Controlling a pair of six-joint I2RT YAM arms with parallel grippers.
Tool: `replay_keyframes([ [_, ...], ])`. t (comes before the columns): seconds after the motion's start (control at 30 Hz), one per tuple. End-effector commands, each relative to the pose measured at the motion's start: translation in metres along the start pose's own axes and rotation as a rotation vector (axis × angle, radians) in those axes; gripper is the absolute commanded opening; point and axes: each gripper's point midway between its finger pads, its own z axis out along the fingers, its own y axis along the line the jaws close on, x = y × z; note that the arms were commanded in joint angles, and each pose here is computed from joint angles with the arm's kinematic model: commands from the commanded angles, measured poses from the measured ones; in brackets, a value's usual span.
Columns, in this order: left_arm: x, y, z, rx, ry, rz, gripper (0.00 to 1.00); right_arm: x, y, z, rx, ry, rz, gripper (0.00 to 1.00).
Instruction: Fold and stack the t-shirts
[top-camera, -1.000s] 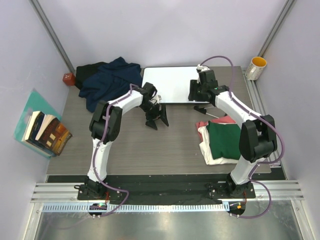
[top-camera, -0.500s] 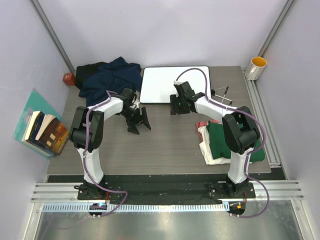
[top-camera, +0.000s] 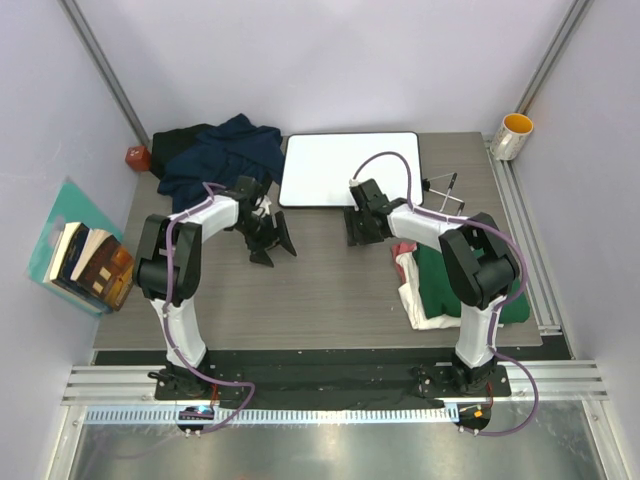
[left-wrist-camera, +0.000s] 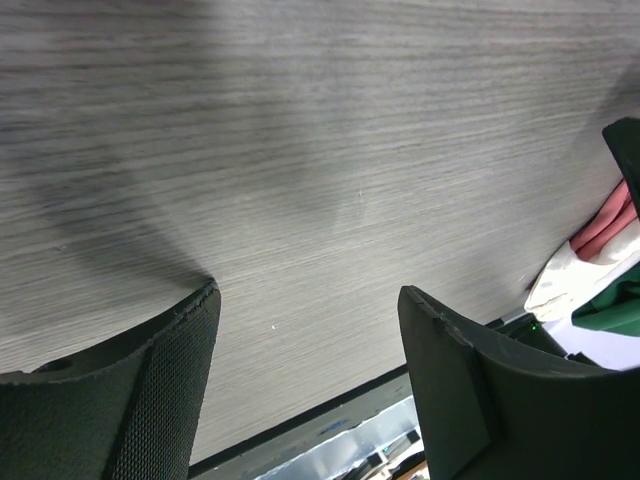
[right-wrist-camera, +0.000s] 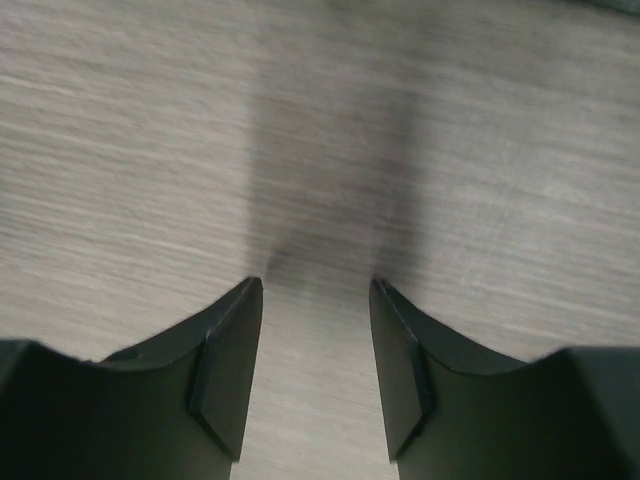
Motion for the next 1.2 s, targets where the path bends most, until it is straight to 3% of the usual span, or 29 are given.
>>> replay_keyframes([
  [0.0,-0.01,-0.007,-0.011,0.029,-0.054,0.014,0.73,-0.001,0.008,-0.006,-0.012,-0.043,-0.009,0.53],
  [0.33,-0.001,0.002,-0.006,0.02,-0.031,0.005,0.73,0.015,0.013,0.006,0.052,-0.068,-0.045,0.55],
  [0.57,0.004,0.002,-0.009,0.02,-0.019,0.008,0.73,0.0,-0.01,0.02,0.187,-0.239,-0.001,0.55],
  [0.73,0.008,-0.001,-0.01,0.034,0.006,0.005,0.73,0.004,-0.026,0.053,0.287,-0.245,-0.032,0.55],
  [1.17,-0.005,-0.019,-0.038,0.05,-0.074,0.029,0.73,-0.07,-0.023,0.082,0.317,-0.346,-0.018,0.52],
])
